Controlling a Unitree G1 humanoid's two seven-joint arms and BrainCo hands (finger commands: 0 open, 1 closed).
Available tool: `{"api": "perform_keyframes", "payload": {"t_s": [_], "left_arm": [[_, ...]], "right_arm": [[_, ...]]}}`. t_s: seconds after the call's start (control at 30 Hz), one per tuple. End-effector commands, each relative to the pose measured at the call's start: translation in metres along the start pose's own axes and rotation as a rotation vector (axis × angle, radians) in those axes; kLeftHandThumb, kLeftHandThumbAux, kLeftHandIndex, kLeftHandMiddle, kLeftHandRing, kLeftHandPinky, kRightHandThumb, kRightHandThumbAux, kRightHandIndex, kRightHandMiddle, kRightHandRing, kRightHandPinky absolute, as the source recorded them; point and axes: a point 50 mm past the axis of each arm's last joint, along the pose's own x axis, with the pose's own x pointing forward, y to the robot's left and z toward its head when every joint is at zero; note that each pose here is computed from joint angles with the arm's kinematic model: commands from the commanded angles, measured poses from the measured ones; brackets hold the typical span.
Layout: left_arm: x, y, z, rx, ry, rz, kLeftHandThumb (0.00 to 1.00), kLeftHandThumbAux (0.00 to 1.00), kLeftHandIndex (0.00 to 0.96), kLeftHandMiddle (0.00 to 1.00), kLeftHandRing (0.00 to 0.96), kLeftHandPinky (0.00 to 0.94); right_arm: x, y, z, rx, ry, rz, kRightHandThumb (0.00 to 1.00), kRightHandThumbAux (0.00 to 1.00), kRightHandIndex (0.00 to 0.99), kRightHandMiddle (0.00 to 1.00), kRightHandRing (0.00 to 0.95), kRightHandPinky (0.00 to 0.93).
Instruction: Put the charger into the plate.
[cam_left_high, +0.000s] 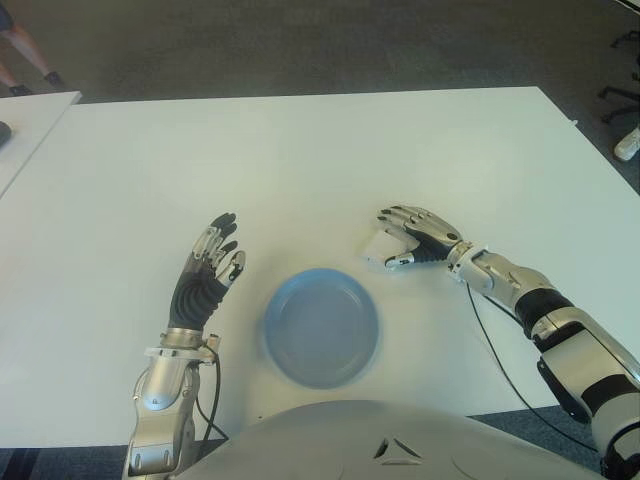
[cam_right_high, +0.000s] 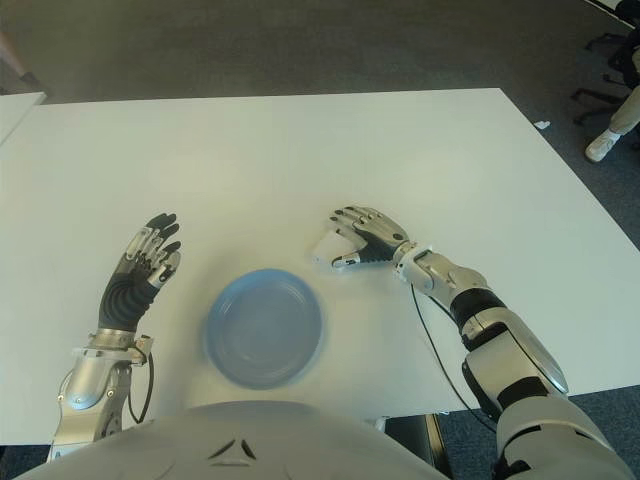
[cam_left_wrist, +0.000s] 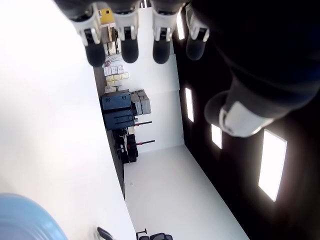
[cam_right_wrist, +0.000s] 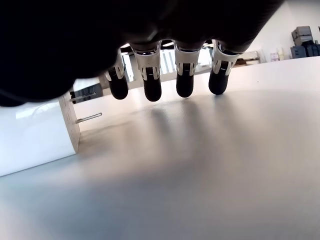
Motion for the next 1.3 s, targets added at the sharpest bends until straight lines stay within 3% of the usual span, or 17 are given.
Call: {"api": "perform_keyframes", "payload": {"t_s": [0.03, 0.37, 0.53, 1.07, 1.2, 1.3], "left_arm": [[-0.001, -0.001, -0.001, 0.007, 0.015, 0.006, 0.396, 0.594, 0.065, 0.083, 0.085, 0.130], [0.001, 0.000, -0.001, 0.007, 0.015, 0.007, 0.396, 0.594, 0.065, 0.083, 0.085, 0.130], [0.004, 0.000, -0.003, 0.007, 0.017, 0.007, 0.396, 0.594, 0.065, 0.083, 0.085, 0.130], [0.008, 0.000, -0.005, 0.007, 0.018, 0.007, 0.396, 0.594, 0.065, 0.083, 0.085, 0.130], [0.009, 0.000, -0.006, 0.007, 0.018, 0.007, 0.396, 0.594, 0.065, 0.083, 0.085, 0.130], [0.011, 0.000, -0.006, 0.007, 0.019, 0.007, 0.396, 0.594, 0.065, 0.083, 0.085, 0.130]], "right_arm": [[-0.010, 0.028, 0.004, 0.011, 0.008, 0.111, 0.174, 0.171, 0.000, 0.000, 0.000, 0.000], [-0.006, 0.023, 0.002, -0.014, 0.016, 0.097, 0.196, 0.172, 0.000, 0.000, 0.000, 0.000], [-0.003, 0.010, -0.005, -0.051, 0.023, 0.064, 0.225, 0.183, 0.000, 0.000, 0.000, 0.000], [-0.001, 0.003, -0.009, -0.052, 0.032, 0.056, 0.227, 0.188, 0.000, 0.000, 0.000, 0.000], [0.000, -0.003, -0.010, -0.043, 0.034, 0.044, 0.223, 0.191, 0.000, 0.000, 0.000, 0.000], [0.001, -0.016, -0.011, -0.031, 0.018, 0.021, 0.224, 0.192, 0.000, 0.000, 0.000, 0.000]]}}
